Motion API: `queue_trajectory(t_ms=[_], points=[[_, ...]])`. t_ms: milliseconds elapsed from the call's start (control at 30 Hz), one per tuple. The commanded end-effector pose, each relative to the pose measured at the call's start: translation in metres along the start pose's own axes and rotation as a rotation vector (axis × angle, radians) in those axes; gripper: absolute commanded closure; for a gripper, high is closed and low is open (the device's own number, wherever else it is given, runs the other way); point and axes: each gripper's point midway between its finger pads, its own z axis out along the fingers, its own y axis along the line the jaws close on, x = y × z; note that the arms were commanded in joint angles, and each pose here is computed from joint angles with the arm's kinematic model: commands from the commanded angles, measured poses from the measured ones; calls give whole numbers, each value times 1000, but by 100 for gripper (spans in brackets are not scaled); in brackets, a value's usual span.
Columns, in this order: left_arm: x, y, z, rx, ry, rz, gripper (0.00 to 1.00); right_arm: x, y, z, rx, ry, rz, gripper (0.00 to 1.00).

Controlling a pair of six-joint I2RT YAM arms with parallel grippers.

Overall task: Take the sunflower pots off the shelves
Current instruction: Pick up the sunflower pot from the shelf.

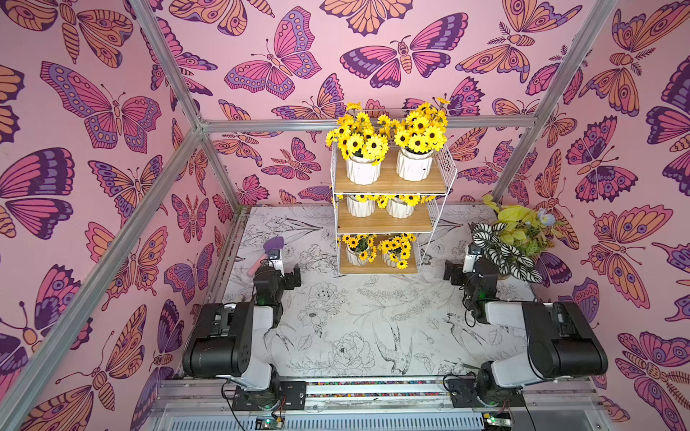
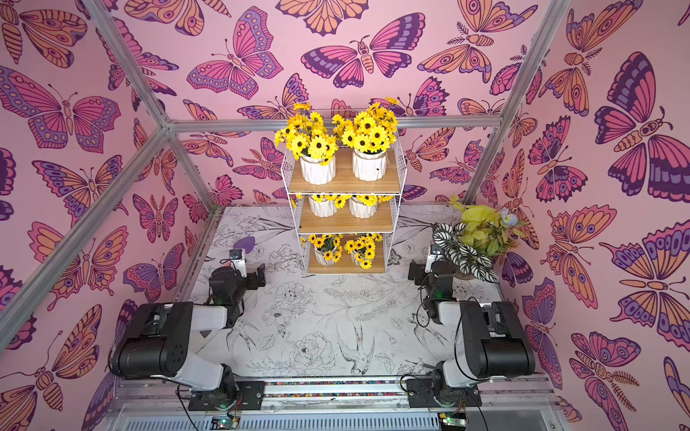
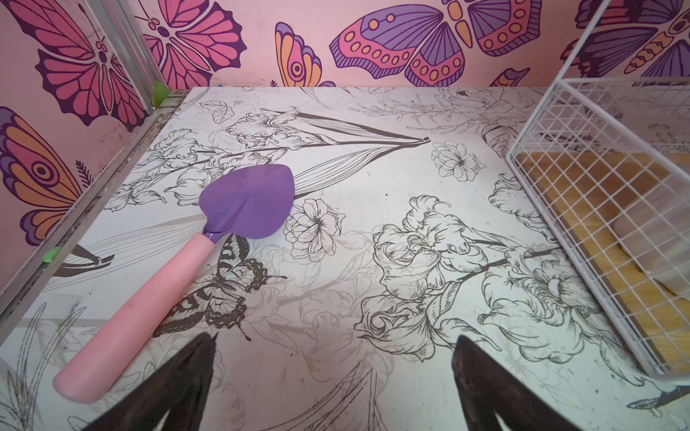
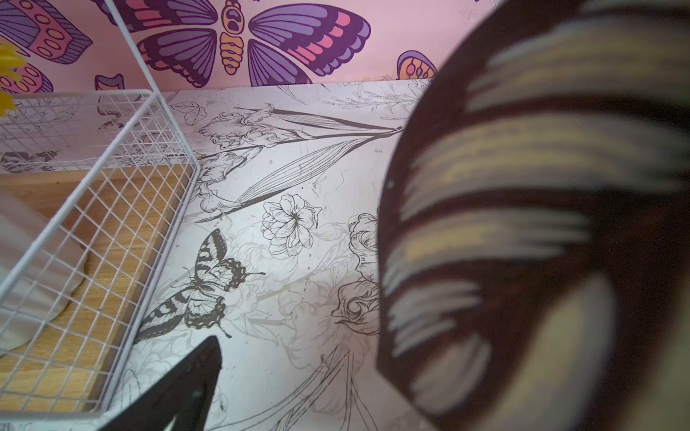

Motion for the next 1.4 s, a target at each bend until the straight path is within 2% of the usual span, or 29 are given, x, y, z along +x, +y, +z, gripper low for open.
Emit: queue_trajectory(t_ms=[0,633,700,833,900,967,1100,1167,1367], points=[[-6,0,2,-5,-23,7,1,-10,-2,4,10,-25,-2,1],[-6,0,2,-4,-22,9,1,-10,-2,4,9,-25,-2,1],[-11,5,-1,-37,-41,-2,1,-9,-3,3,13,-27,-3,1],[-21,5,-8,-34,-33,0,1,-27,-16,-3,101,-70,25,1],[-24,10,-10,-62,11,-6,1,-35,-15,-5,102,-18,12,1],[-31,16,-13,-95,44,-11,0,-42,-13,-11,113,-6,-7,1],[-54,22,-24,-139,31,-39,0,-54,0,-22,120,-23,-53,1],[-74,25,-33,-169,36,-63,0,-59,12,-26,91,-16,-51,1],[-113,10,-63,-143,12,-134,0,-83,42,-53,12,-60,-19,1]])
